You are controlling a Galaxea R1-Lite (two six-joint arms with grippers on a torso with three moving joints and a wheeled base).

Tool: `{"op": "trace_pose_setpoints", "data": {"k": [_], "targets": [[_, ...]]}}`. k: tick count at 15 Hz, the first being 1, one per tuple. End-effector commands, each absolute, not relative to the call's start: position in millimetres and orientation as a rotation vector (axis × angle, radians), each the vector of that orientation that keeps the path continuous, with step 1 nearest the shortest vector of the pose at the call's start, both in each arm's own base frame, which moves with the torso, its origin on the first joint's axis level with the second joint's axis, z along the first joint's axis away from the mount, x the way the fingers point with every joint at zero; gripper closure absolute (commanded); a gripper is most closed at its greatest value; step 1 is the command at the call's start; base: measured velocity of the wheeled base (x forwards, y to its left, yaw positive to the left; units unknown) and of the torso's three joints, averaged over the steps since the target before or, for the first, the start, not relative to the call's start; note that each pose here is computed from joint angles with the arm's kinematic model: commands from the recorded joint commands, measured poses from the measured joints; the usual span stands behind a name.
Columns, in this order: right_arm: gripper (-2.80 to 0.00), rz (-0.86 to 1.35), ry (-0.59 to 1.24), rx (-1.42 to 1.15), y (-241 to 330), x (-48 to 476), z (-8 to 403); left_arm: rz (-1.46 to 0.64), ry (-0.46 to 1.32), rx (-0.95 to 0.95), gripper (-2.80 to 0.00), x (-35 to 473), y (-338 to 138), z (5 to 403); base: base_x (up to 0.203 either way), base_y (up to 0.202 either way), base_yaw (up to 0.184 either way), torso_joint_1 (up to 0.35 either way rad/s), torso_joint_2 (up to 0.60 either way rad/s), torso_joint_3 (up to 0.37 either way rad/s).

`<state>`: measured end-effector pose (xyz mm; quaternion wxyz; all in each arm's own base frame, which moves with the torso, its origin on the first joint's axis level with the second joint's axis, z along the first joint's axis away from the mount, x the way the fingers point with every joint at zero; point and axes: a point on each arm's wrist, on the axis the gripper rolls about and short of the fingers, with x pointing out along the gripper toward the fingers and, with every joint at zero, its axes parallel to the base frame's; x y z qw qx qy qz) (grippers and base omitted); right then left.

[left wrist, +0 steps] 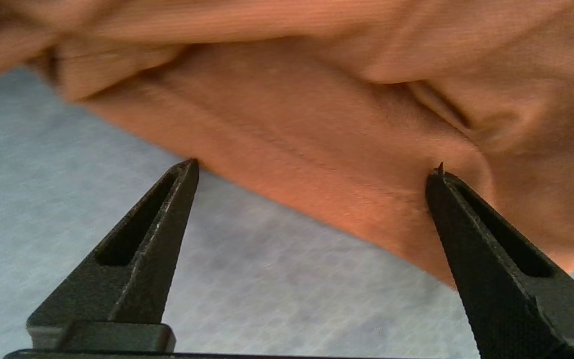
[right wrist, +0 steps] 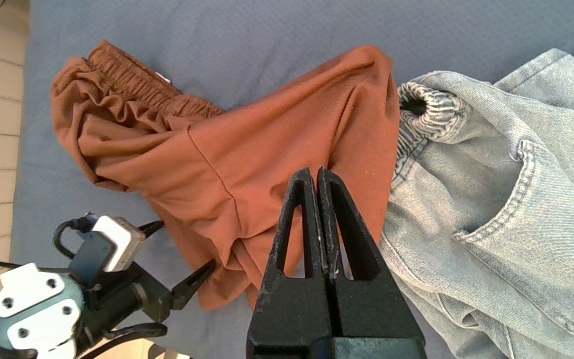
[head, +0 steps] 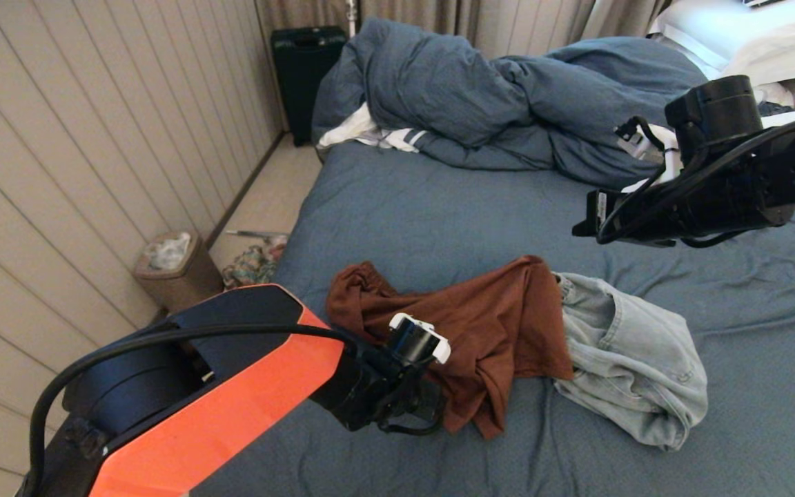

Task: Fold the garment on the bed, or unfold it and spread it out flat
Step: Unford the brown shorts

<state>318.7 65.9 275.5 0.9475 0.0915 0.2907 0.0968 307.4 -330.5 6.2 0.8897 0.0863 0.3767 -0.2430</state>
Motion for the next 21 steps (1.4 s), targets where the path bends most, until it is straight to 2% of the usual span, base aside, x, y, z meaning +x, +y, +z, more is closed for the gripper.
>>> {"op": "trace_pose_setpoints", "data": {"k": [1, 3, 4, 5, 11, 16, 21], "targets": [[0.0, 0.193, 0.602, 0.188, 65, 321, 273, -0.507, 0.786, 0.181, -2.8, 310, -338, 0, 0.0, 0.0, 0.0, 0.0, 0.0, 0.0], [0.0, 0.192, 0.606, 0.187, 66, 323, 271, -0.516, 0.788, 0.189, -2.8, 309, -343, -3, 0.0, 0.0, 0.0, 0.0, 0.0, 0.0], [0.0, 0.191, 0.598, 0.189, 65, 323, 273, -0.519, 0.791, 0.194, -1.56, 308, -345, -3, 0.0, 0.0, 0.0, 0.0, 0.0, 0.0], [0.0, 0.188, 0.592, 0.189, 65, 323, 275, -0.52, 0.802, 0.205, 0.0, 306, -346, -3, 0.0, 0.0, 0.0, 0.0, 0.0, 0.0], [0.0, 0.189, 0.584, 0.188, 64, 324, 277, -0.532, 0.78, 0.226, 0.0, 302, -342, 16, 0.0, 0.0, 0.0, 0.0, 0.0, 0.0], [0.0, 0.193, 0.57, 0.188, 63, 320, 282, -0.491, 0.768, 0.242, 0.0, 270, -303, 58, 0.0, 0.0, 0.0, 0.0, 0.0, 0.0], [0.0, 0.2, 0.54, 0.19, 62, 313, 291, -0.467, 0.829, 0.27, 0.0, 224, -260, 70, 0.0, 0.0, 0.0, 0.0, 0.0, 0.0]]}}
